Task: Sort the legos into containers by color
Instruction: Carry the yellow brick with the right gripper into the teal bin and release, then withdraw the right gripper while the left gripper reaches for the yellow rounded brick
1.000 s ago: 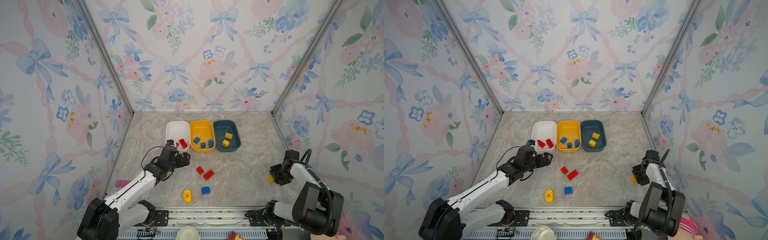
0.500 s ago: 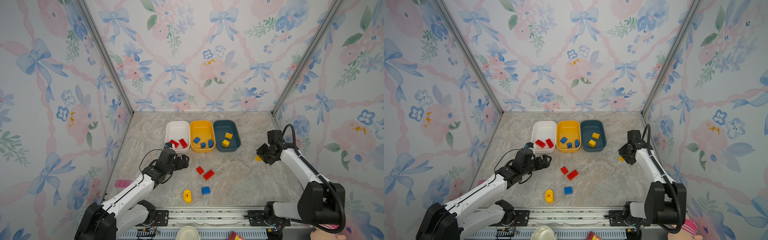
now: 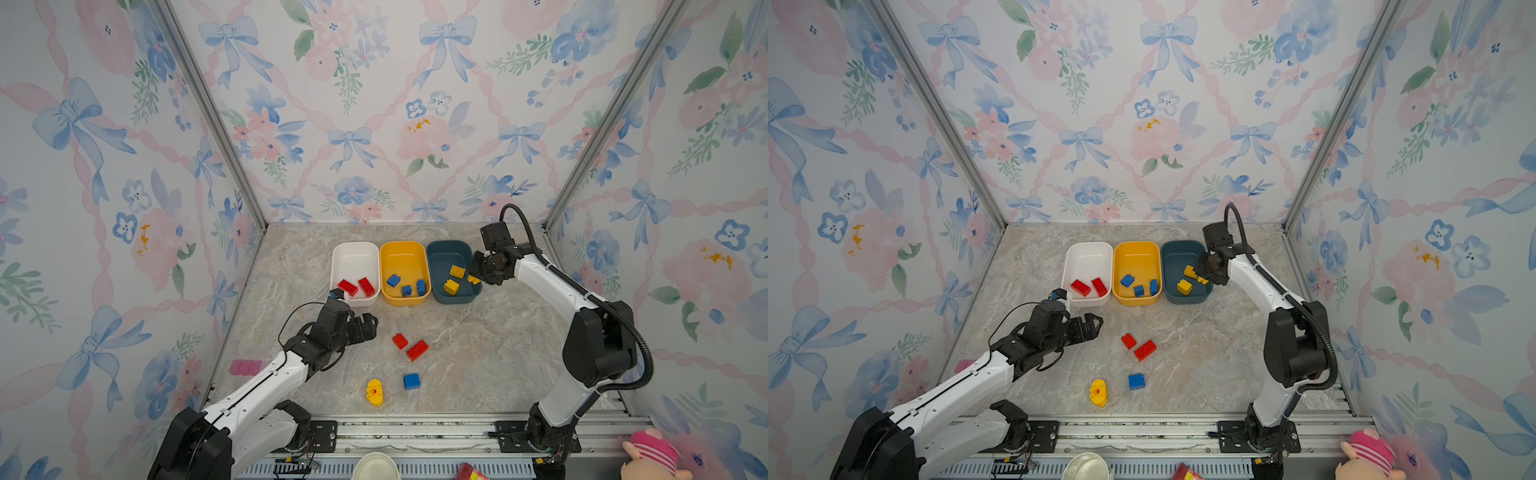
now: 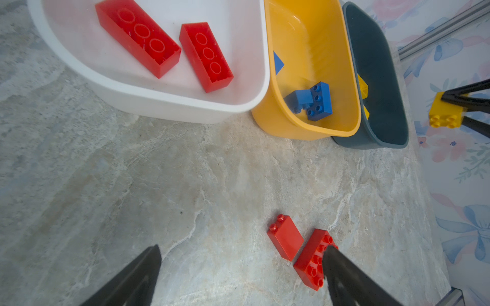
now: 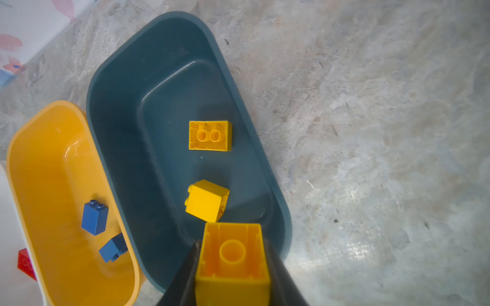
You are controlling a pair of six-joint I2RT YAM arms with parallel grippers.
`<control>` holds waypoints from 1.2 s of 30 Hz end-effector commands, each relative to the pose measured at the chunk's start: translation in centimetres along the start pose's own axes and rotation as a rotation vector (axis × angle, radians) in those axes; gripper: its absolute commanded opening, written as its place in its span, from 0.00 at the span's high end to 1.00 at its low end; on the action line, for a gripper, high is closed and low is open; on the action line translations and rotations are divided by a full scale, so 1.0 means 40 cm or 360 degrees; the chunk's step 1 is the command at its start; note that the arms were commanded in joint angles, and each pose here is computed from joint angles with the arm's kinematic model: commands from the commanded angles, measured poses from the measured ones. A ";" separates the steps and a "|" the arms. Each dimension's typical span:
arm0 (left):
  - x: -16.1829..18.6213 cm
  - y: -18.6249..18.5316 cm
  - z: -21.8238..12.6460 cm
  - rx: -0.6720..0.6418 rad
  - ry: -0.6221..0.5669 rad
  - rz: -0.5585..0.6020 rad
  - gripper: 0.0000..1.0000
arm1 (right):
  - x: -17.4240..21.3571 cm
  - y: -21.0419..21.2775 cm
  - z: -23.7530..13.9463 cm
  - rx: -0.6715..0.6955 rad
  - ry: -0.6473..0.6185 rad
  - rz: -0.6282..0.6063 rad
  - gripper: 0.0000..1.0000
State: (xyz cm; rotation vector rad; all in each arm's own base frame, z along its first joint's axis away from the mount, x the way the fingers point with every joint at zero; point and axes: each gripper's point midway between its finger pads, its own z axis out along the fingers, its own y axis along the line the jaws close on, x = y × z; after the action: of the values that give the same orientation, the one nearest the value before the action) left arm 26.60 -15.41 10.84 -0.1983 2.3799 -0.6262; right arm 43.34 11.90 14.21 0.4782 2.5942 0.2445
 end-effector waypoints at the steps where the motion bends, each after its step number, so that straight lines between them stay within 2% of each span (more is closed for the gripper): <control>1: 0.007 -0.006 -0.005 0.0029 0.0002 -0.0016 0.03 | -0.011 0.031 0.028 0.0050 0.0015 -0.0257 0.72; 9: 0.014 -0.001 -0.009 0.0034 0.0001 -0.0039 0.03 | -0.024 0.048 0.111 0.0187 0.0075 -0.0531 0.72; 20: 0.035 0.004 -0.008 0.0032 0.0025 -0.0058 0.03 | 0.024 0.002 0.131 0.0323 0.0202 -0.0621 0.69; 27: 0.049 -0.002 -0.006 0.0025 0.0041 -0.0050 0.02 | 0.027 -0.001 0.109 0.0329 0.0179 -0.0636 0.48; 36: 0.081 -0.001 -0.015 -0.0057 0.0095 -0.0028 0.02 | 0.033 0.013 0.053 0.0280 0.0135 -0.0642 0.38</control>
State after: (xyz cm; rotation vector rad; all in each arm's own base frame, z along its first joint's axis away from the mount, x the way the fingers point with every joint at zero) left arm 24.31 -16.85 10.05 -0.1873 2.4161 -0.6615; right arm 44.57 13.03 9.54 0.0050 2.7656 -0.1061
